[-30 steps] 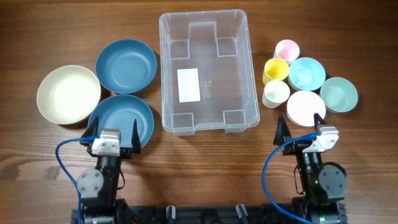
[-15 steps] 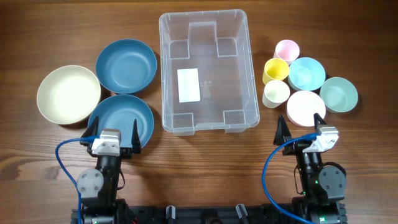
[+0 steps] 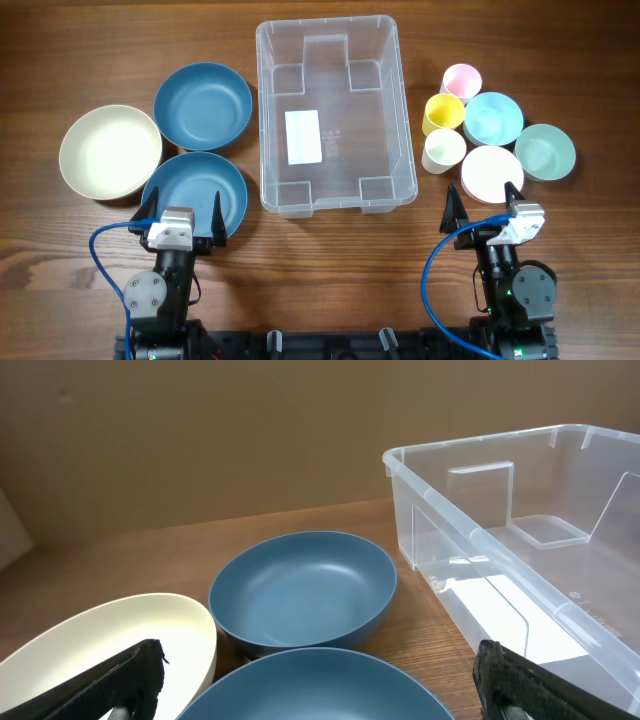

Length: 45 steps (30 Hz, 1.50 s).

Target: Pack container

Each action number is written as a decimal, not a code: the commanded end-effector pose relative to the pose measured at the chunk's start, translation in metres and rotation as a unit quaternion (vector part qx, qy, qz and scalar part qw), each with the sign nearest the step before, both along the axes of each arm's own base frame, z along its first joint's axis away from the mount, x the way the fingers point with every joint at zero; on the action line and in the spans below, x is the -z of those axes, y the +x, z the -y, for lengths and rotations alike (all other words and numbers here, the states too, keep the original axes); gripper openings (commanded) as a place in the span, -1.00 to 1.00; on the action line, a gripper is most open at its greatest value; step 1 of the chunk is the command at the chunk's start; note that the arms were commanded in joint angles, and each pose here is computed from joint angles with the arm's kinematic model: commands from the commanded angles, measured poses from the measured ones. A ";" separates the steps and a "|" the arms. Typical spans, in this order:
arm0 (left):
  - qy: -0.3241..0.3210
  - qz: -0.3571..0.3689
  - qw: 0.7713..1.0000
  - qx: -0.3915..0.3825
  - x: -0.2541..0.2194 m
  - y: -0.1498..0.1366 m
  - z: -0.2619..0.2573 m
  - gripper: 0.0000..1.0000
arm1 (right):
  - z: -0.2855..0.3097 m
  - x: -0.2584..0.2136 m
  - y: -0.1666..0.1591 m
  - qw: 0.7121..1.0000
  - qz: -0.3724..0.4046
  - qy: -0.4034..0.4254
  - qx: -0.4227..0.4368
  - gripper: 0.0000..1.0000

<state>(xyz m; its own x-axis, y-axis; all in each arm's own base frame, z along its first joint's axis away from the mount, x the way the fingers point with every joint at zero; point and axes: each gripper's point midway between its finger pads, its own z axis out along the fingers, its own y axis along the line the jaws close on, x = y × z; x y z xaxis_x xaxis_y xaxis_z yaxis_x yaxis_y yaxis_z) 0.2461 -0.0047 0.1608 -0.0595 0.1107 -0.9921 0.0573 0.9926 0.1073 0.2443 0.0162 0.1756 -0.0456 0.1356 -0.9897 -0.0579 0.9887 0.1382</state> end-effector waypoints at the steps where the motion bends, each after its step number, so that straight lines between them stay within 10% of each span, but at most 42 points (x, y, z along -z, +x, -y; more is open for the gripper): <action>1: 0.009 0.000 1.000 0.009 0.002 0.000 0.003 0.99 | 0.004 0.002 0.001 1.000 -0.001 0.010 0.011 1.00; 35: 0.011 0.016 1.000 0.010 -0.006 0.000 0.004 0.99 | 0.004 0.002 0.001 1.000 -0.001 0.010 0.011 0.99; 45: -0.154 -0.020 0.963 0.222 -0.010 -0.022 0.077 1.00 | 0.004 0.002 0.001 1.000 -0.001 0.010 0.011 0.99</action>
<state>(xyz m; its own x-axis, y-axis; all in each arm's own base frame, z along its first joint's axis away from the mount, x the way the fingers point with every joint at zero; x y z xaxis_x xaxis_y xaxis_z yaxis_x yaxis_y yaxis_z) 0.2384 -0.0488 0.1661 -0.0610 -0.0517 -0.9968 0.3043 0.9502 -0.0678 0.2443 0.0162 0.1756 -0.0456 0.1356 -0.9897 -0.0579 0.9887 0.1382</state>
